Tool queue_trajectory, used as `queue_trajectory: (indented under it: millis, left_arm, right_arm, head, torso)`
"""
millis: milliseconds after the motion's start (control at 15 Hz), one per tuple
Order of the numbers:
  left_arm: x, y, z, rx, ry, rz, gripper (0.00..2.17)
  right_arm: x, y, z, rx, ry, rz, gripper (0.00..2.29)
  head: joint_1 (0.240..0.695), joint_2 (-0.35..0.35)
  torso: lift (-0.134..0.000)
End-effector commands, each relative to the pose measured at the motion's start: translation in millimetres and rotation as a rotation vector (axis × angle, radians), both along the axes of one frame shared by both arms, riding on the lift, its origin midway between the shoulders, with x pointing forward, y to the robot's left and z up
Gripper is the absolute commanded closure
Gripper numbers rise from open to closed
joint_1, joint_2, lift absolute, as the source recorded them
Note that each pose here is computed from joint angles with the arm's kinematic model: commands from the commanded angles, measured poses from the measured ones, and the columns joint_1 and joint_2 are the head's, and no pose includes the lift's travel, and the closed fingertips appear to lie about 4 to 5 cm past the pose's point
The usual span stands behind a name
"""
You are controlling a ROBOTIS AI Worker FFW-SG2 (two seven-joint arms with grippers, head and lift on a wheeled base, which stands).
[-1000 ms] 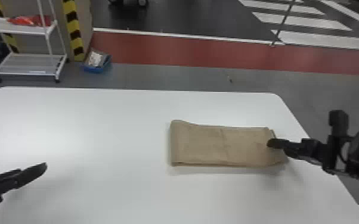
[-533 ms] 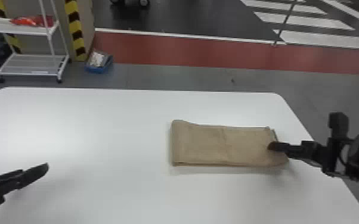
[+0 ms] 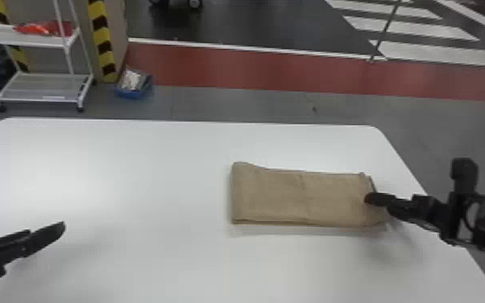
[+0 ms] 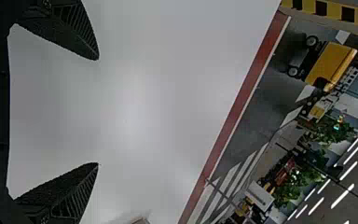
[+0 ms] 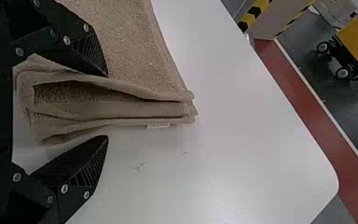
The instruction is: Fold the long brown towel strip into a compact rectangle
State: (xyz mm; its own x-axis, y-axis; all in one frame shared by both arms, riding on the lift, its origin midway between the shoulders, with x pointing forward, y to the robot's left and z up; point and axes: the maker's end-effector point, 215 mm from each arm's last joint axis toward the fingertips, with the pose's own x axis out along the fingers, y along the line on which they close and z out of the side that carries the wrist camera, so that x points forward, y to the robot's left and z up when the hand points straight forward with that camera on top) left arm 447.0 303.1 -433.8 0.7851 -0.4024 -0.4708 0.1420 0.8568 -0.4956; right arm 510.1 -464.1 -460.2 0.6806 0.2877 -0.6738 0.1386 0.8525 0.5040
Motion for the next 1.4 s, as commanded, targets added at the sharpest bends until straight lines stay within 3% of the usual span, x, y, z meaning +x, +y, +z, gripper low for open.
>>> queue_trajectory:
  millis: [0, 333, 467, 533, 600, 867, 1333]
  left_arm:
    - [0, -1, 0, -0.001, 0.0, 0.0, 0.07]
    - [-1, -1, 0, -0.004, 0.0, -0.003, 0.07]
    - [-1, -1, 0, -0.003, 0.0, -0.003, 0.07]
    - [-1, -1, 0, -0.003, 0.0, -0.003, 0.07]
    - [0, -1, 0, -0.002, -0.003, -0.003, 0.07]
    - [0, 0, -1, -0.001, 0.0, -0.002, 0.07]
    - [3, -1, 3, 0.004, -0.009, -0.007, 0.07]
  right_arm:
    - [-4, -6, -1, -0.001, 0.0, -0.011, 0.3]
    - [-2, -7, -1, -0.01, -0.009, -0.008, 0.97]
    - [-2, -10, 0, -0.012, -0.02, -0.011, 1.06]
    - [-1, -8, 2, -0.008, -0.032, -0.001, 1.24]
    - [-5, -12, 2, 0.003, -0.034, -0.015, 1.61]
    - [-5, -12, 18, 0.079, -0.095, -0.038, 1.65]
    - [-14, -26, 97, 0.216, -0.232, -0.079, 1.65]
  head:
    - [0.695, -0.185]
    - [0.695, -0.195]
    - [0.695, -0.196]
    - [0.695, -0.197]
    - [0.695, -0.197]
    - [0.695, -0.2]
    - [0.695, -0.213]
  torso:
    - [-0.12]
    - [-0.12]
    - [-0.12]
    - [-0.12]
    - [-0.12]
    - [-0.12]
    - [-0.12]
